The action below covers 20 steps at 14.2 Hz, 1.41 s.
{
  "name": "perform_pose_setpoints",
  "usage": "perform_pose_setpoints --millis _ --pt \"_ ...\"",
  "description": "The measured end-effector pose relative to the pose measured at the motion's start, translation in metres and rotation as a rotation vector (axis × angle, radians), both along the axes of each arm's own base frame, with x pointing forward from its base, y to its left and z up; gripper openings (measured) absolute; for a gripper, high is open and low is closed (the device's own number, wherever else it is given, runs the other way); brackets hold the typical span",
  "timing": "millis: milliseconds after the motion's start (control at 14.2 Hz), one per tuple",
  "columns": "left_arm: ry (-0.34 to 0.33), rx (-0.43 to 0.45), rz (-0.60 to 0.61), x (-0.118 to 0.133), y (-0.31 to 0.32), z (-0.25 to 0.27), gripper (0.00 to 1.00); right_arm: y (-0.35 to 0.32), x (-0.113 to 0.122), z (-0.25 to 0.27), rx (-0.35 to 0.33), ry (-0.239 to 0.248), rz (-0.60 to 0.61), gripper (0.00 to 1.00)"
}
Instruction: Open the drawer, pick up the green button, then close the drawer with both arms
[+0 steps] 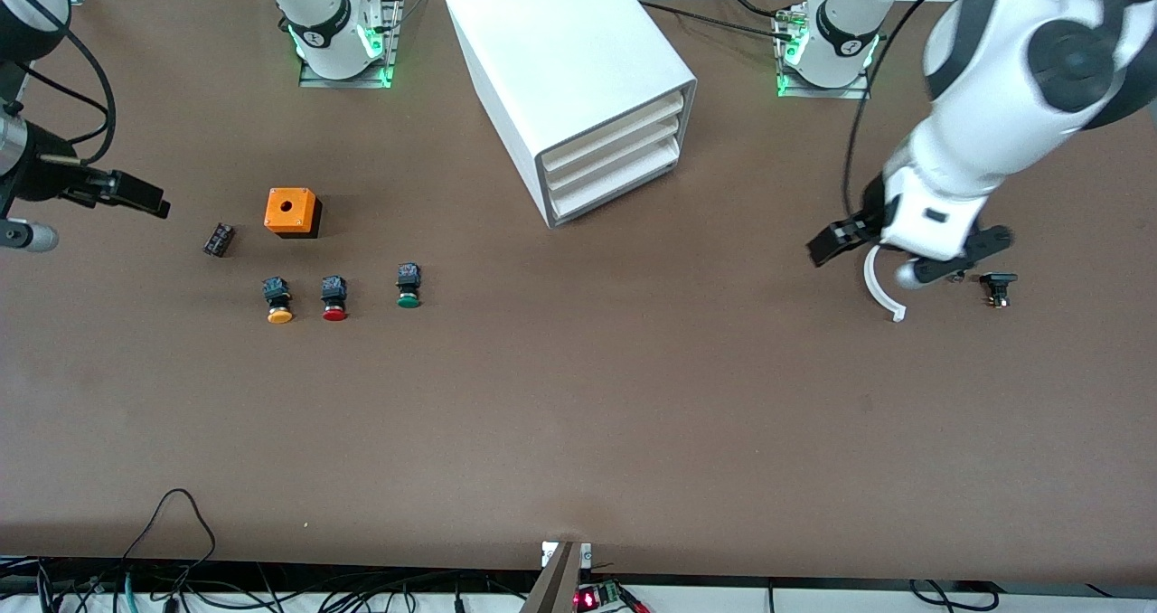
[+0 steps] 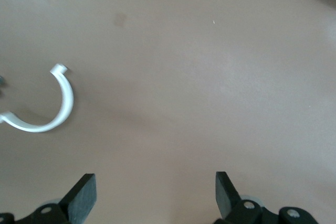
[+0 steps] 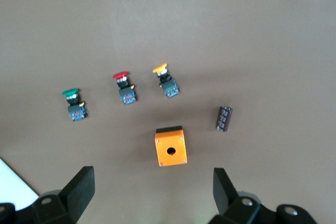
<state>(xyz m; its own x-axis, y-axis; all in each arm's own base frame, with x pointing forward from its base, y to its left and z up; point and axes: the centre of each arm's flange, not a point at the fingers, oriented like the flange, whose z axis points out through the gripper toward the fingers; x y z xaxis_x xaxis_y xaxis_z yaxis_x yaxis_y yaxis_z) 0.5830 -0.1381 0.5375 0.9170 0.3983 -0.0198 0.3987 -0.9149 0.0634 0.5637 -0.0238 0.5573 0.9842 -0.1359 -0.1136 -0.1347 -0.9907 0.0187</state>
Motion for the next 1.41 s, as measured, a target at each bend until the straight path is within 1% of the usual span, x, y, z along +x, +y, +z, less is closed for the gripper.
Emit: perform_pose_setpoints --millis 141,353,494,706,776,918,1129,1412 --pt "-0.003 0.008 -0.040 -0.001 0.029 0.031 1.00 -0.001 -0.013 0.001 0.009 -0.002 0.031 1.00" --pt "-0.032 0.016 -0.095 -0.012 0.046 0.064 1.00 -0.001 -0.016 -0.001 0.016 -0.010 0.077 1.00" --pt "-0.054 0.020 -0.104 -0.018 0.057 0.078 1.00 -0.002 -0.015 -0.006 0.016 -0.028 0.083 1.00" --pt "-0.064 0.030 -0.160 -0.015 0.108 0.081 1.00 -0.003 -0.023 -0.010 0.019 -0.048 0.086 1.00" --pt "-0.062 0.033 -0.173 -0.015 0.125 0.080 1.00 -0.003 -0.026 -0.009 0.020 -0.052 0.086 1.00" --pt "-0.053 0.033 -0.184 -0.015 0.135 0.076 1.00 -0.003 -0.028 -0.006 0.021 -0.060 0.086 1.00" --pt "-0.035 0.031 -0.199 -0.017 0.128 0.074 1.00 -0.003 -0.027 -0.006 0.020 -0.065 0.087 1.00" --pt "0.008 0.032 -0.220 -0.022 0.121 0.070 1.00 -0.004 -0.026 -0.005 0.019 -0.077 0.085 1.00"
